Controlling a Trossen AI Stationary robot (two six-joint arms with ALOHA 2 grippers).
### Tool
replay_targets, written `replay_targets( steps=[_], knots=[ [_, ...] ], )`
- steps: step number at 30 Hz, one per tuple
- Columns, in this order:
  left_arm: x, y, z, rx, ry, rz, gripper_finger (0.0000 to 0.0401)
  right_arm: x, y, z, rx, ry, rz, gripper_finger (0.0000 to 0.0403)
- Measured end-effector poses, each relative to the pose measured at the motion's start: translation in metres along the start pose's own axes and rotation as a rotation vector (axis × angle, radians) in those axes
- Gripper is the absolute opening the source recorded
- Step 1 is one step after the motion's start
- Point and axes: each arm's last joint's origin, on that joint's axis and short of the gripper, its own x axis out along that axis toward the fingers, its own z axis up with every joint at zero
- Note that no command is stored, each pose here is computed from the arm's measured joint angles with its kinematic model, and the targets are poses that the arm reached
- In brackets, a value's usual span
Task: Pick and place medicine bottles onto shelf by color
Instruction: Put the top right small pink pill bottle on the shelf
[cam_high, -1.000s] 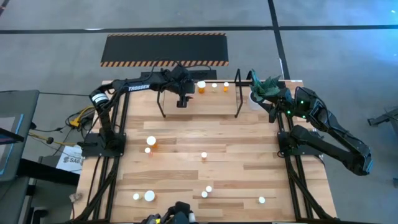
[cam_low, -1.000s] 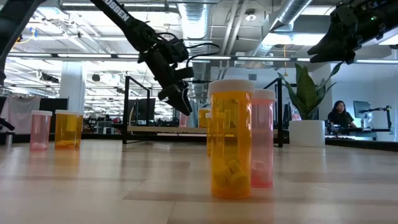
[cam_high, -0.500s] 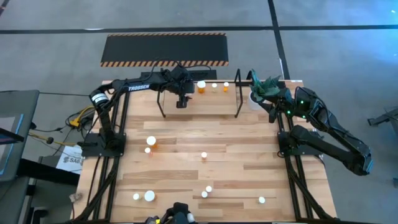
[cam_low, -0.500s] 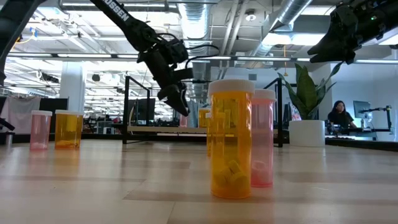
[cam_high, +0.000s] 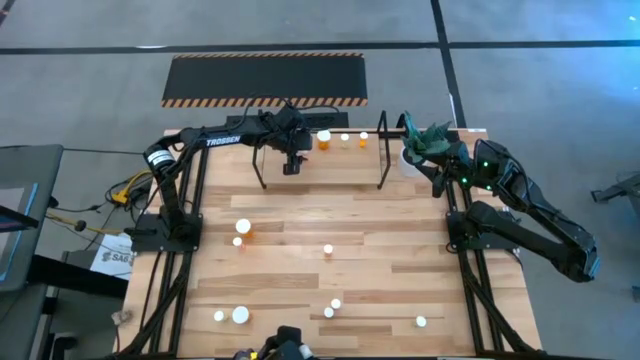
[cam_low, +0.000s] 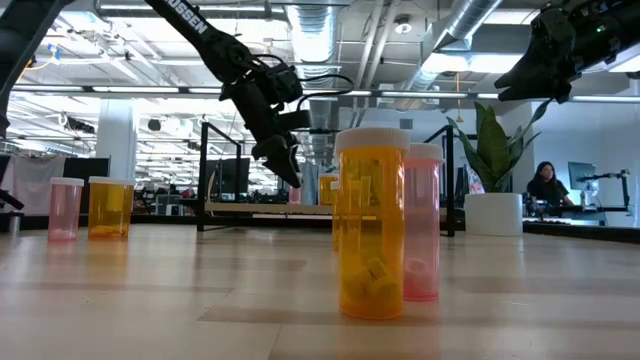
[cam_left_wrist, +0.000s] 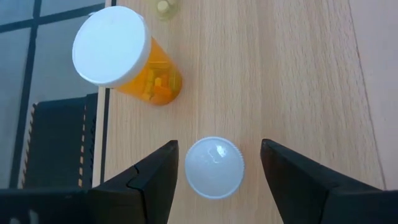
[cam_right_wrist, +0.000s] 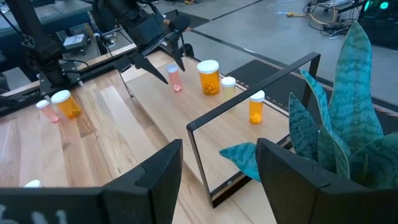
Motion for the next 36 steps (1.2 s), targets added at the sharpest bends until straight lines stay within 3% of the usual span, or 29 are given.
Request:
replay_targets(
  steps=[10, 30, 36],
  knots=[
    [0.0, 0.0, 0.0, 0.0, 0.0, 0.0, 0.0164, -0.0001, 0.0, 0.0, 0.0, 0.0, 0.0, 0.0226],
    [-0.0006, 0.0021, -0.0014, -0.004, 0.007, 0.012, 0.013, 0.0, 0.0, 0.0, 0.0, 0.0, 0.0, 0.0226],
    [-0.0016, 0.0094, -0.0024, 0.018, -0.002, 0.065, 0.0126, -0.0001, 0.0, 0.0, 0.0, 0.0, 0.0, 0.0226]
  ],
)
